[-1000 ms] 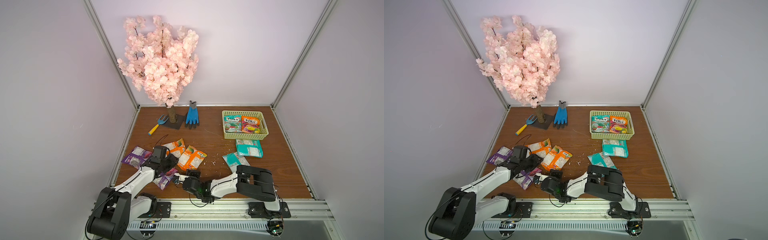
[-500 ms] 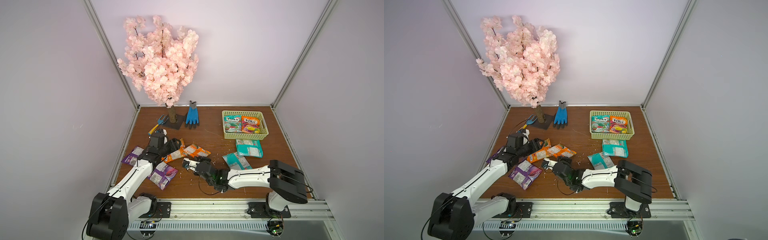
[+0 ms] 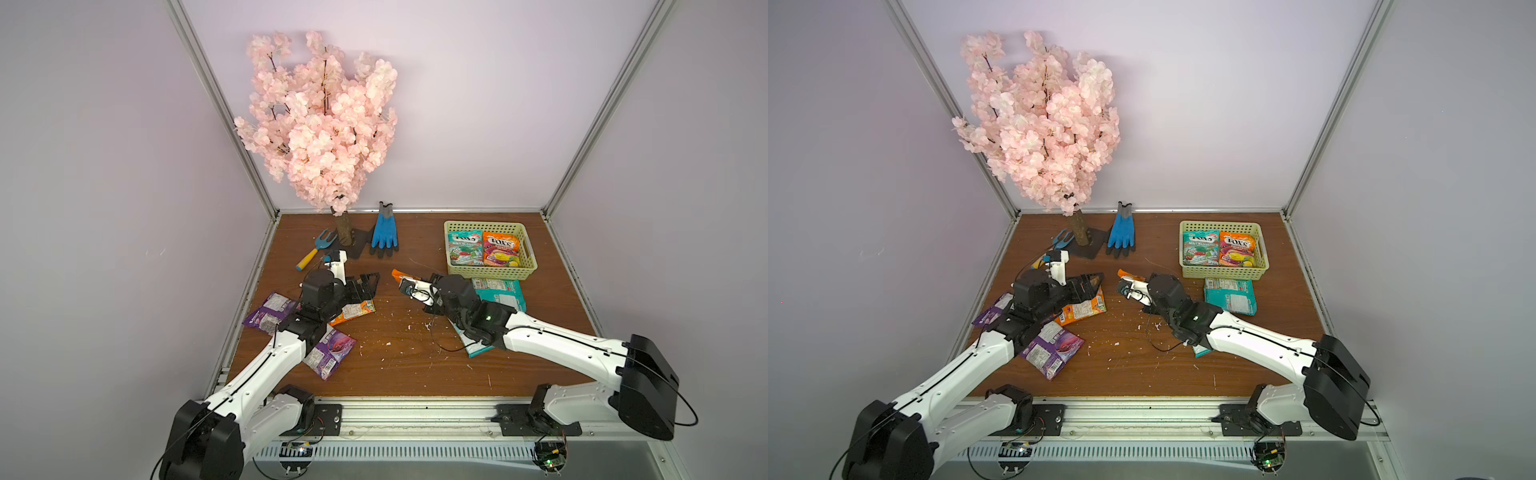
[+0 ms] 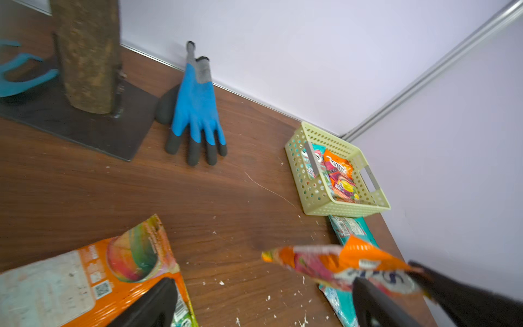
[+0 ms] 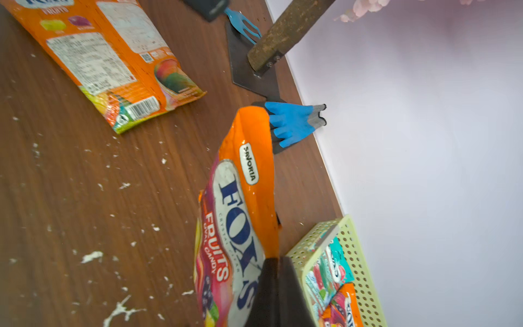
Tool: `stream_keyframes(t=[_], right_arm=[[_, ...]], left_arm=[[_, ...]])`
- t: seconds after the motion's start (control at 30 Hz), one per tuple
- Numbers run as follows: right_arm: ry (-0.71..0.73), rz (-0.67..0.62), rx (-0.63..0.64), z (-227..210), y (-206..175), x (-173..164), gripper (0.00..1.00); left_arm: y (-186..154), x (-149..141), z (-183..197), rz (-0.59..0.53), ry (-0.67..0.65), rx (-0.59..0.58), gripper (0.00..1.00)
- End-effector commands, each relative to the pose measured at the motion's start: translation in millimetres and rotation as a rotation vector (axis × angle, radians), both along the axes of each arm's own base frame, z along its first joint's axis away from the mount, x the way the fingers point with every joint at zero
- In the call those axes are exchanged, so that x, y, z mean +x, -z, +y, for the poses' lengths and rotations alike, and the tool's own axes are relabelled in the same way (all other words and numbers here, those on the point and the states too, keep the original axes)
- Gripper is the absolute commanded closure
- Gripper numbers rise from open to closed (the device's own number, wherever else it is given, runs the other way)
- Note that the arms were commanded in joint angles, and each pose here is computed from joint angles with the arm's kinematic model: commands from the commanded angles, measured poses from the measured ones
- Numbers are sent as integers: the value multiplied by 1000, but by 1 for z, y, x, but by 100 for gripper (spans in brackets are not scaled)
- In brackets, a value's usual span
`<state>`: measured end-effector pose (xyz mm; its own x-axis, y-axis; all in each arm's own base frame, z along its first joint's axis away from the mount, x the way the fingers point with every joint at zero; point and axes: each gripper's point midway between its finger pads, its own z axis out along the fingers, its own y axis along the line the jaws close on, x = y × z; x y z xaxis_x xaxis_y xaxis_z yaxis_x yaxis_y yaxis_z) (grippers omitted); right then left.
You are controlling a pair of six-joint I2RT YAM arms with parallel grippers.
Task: Put the candies in the basket
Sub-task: Pick up the candy at the center of the board, then place the candy in the basket.
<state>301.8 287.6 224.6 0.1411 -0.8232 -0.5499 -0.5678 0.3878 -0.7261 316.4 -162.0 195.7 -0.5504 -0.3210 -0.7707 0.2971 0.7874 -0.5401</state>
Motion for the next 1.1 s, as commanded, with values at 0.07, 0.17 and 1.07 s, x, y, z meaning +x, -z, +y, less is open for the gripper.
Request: stream_keyframes(t=[0.07, 0.17, 1.07], right_arm=[[20, -128, -3, -27, -55, 29, 100], [57, -174, 16, -48, -76, 50, 100], [54, -23, 97, -155, -50, 166, 100]], left_arm=[[0, 1, -14, -139, 36, 69, 0], [7, -1, -21, -179, 73, 117, 0], [1, -36, -67, -317, 304, 76, 0]])
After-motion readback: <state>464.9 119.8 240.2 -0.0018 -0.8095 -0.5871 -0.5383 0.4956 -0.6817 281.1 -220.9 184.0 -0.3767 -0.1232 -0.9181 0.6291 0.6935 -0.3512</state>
